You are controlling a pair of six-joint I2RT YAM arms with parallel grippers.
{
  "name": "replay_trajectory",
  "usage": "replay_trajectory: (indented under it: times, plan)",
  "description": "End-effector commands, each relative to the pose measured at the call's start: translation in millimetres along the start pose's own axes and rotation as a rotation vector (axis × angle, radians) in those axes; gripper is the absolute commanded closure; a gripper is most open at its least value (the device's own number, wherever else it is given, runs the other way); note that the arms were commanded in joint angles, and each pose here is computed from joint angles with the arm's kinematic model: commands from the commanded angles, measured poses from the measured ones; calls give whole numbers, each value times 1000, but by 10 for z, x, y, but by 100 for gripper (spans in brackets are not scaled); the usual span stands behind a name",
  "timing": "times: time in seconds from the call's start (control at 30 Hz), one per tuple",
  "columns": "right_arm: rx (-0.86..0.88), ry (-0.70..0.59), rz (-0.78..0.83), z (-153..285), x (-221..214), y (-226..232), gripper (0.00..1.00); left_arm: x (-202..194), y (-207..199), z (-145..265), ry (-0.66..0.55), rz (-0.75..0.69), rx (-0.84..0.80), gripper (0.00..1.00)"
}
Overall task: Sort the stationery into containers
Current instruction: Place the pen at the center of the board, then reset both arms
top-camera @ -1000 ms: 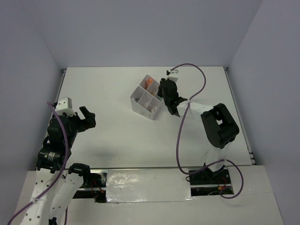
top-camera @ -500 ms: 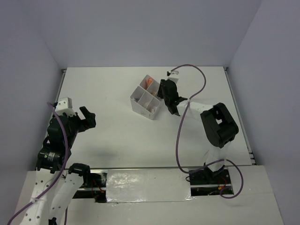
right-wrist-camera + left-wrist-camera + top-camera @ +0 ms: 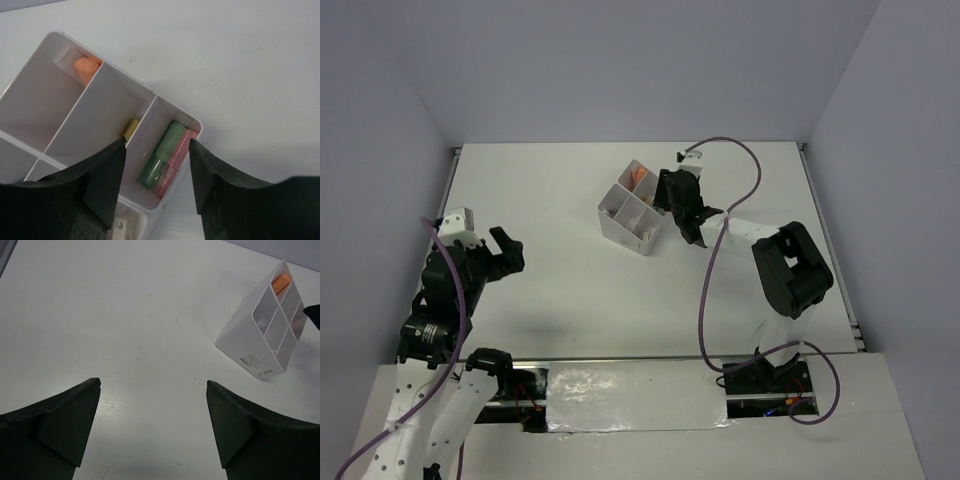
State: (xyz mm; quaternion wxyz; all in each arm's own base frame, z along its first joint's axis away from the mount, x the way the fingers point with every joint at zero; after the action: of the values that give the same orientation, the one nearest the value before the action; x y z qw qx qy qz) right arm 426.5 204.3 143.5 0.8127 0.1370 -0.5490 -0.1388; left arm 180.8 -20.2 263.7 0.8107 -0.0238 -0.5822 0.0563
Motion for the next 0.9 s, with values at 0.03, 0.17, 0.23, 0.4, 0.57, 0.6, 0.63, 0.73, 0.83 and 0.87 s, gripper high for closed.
replay_trajectory:
  times: [0.03,0.17,0.23,0.4,0.57,0.6,0.63,0.73,0.83,0.87]
  plan:
    - [116,-120,18,571,697,226,36,81,36,-86,2,0,53,1]
    - [147,-187,120,1402,1142,213,23,117,140,-124,28,28,155,1]
    - [128,-155,162,1711,1122,125,0,117,227,-121,32,35,220,1]
    - [121,-149,168,2577,1312,-285,0,208,367,3,-10,44,322,1]
    - [27,-153,102,3209,1367,-821,0,262,389,150,-28,37,321,1]
    - [9,-121,117,3280,1292,-921,0,259,378,176,-32,39,308,1]
    - [24,-137,86,3402,1300,-995,0,226,374,187,-30,25,294,1]
    - [55,-152,74,3610,1233,-1173,0,193,369,291,-73,33,263,1]
    - [140,-195,48,3755,1163,-1258,0,180,347,352,-117,52,230,1]
    - [161,-210,43,3789,1160,-1271,0,164,332,346,-127,54,215,1]
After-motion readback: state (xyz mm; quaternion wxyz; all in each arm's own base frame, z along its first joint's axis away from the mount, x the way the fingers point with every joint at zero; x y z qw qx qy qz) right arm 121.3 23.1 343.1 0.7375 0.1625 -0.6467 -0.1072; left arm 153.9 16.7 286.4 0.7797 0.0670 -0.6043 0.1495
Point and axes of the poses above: each gripper's point midway between its finger pads, its own z axis back along the fingers, its own y axis along the line the jaws close on, x = y × z, the point moved 5 cm from there along z, back along the fingers, and after that the axes turned 10 degrees about -z, right-handed, at the moved point
